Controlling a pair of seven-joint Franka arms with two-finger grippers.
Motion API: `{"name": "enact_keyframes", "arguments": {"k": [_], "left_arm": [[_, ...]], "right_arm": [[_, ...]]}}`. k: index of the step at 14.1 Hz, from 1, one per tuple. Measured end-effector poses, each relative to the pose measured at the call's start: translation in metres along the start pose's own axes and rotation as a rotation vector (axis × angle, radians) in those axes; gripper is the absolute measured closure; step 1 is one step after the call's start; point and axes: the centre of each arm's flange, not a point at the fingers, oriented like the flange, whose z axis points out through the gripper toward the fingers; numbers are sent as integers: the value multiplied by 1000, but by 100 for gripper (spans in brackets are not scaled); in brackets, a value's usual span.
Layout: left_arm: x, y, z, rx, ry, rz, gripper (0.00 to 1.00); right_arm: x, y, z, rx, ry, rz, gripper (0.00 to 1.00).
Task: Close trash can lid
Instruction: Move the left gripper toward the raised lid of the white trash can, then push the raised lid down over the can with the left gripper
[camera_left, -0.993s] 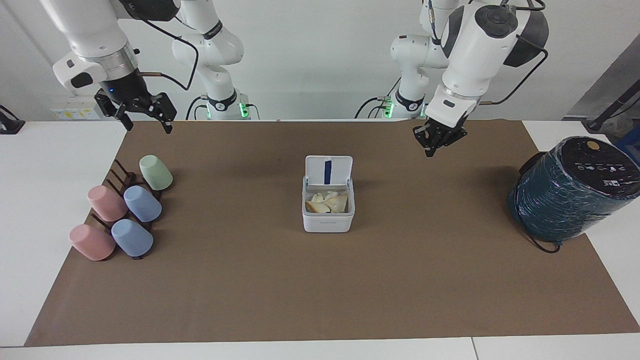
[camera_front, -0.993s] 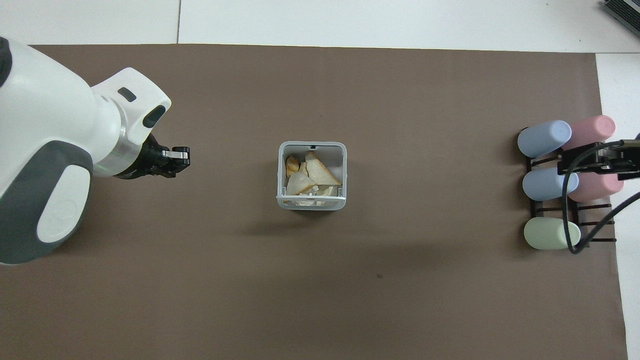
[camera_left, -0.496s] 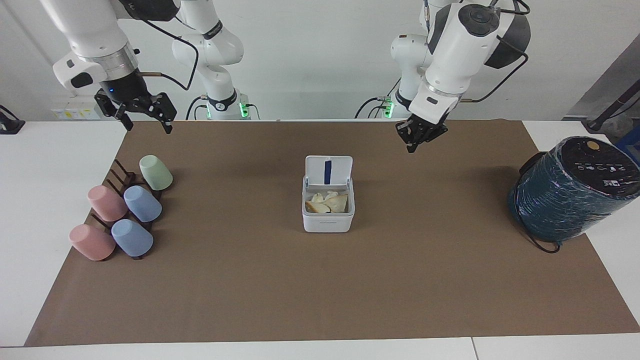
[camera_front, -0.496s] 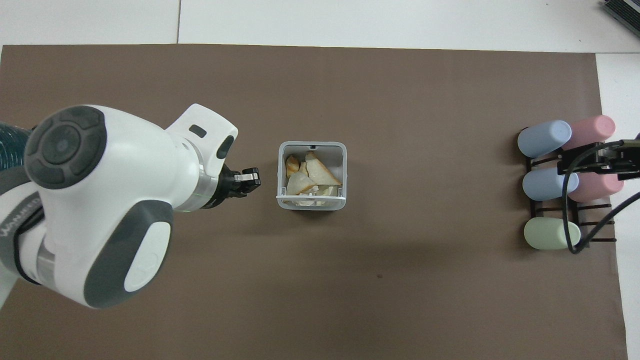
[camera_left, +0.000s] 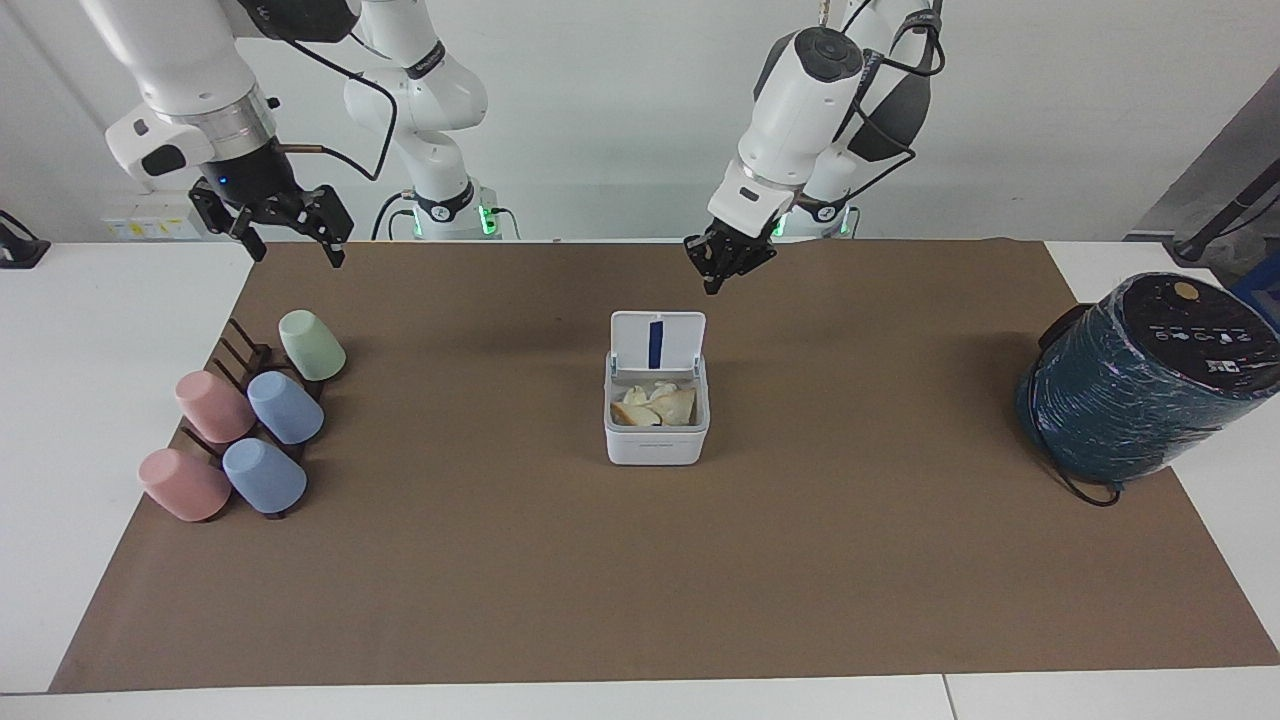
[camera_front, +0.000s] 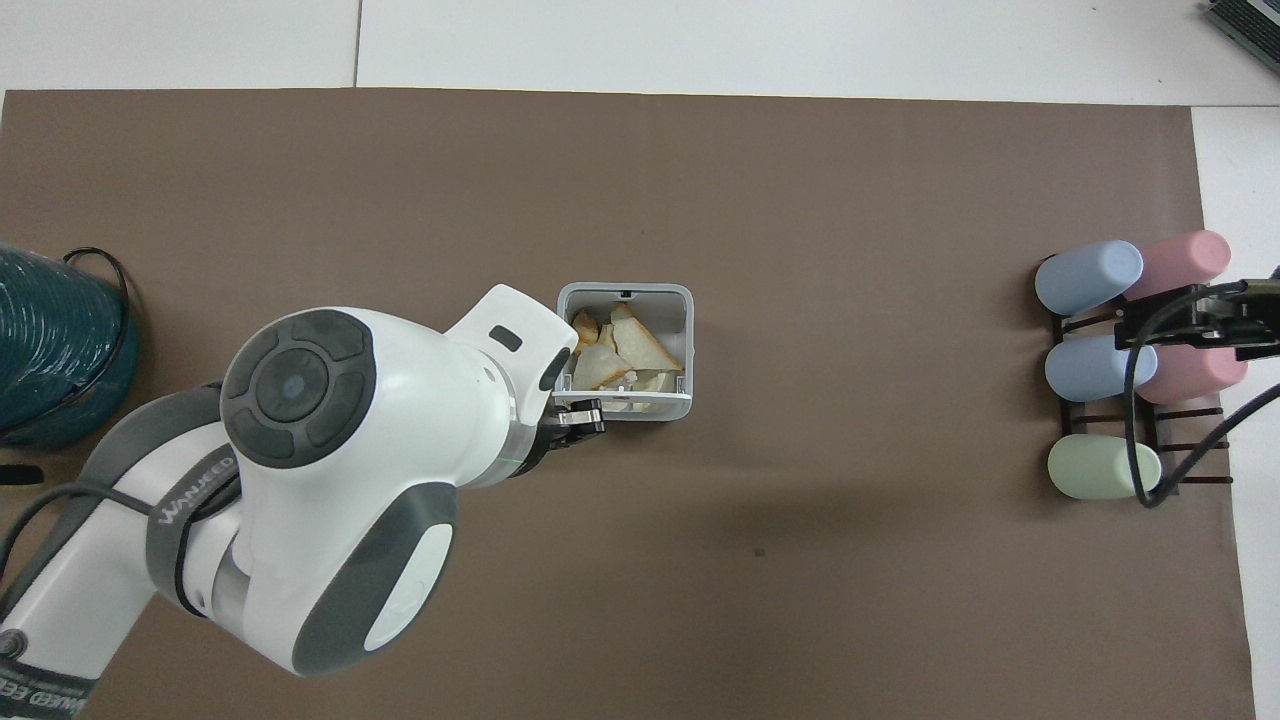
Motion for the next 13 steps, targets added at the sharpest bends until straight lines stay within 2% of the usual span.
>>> {"name": "enact_keyframes", "arguments": {"k": [5,13], "left_arm": [[-15,16,24,-43,42,-11,99],[19,19,43,-171,153,-80,99]], "right_arm": [[0,0,0,0,0,0,0],[0,0,0,0,0,0,0]]}}
